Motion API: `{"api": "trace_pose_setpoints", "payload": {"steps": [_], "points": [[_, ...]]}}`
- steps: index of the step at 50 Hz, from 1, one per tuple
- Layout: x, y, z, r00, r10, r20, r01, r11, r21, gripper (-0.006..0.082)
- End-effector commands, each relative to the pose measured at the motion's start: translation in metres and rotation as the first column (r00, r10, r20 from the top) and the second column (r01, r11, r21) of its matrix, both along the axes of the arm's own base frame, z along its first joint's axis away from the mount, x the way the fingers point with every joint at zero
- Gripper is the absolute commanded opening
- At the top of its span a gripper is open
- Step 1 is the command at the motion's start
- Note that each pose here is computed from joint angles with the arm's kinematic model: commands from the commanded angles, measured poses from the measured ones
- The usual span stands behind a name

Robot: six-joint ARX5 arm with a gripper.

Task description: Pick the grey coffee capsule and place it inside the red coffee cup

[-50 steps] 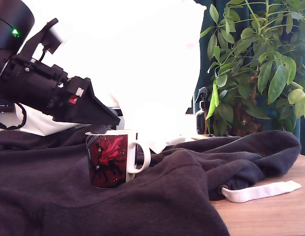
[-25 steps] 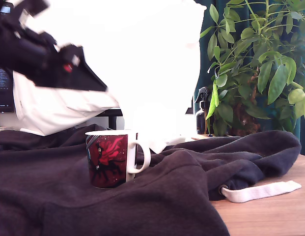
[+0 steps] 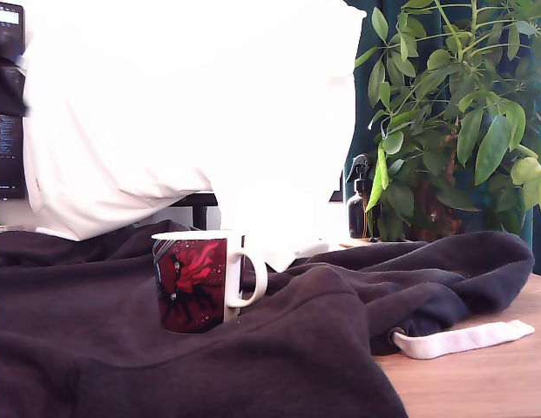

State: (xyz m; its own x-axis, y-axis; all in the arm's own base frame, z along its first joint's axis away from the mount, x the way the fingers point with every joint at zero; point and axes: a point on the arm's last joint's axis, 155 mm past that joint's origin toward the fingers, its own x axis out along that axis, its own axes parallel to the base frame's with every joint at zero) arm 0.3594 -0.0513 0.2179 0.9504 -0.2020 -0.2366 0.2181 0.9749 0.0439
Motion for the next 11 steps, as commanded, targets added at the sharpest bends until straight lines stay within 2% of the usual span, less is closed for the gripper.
{"api": "trace_pose_setpoints", "payload": {"steps": [1,11], "points": [[0.000,0.011,0.003,0.999,0.041,-0.004,-0.041,0.998,-0.043,-0.0017],[0.000,0.023,-0.003,0.996,0.081,-0.033,-0.083,0.994,-0.066,-0.0017]]}}
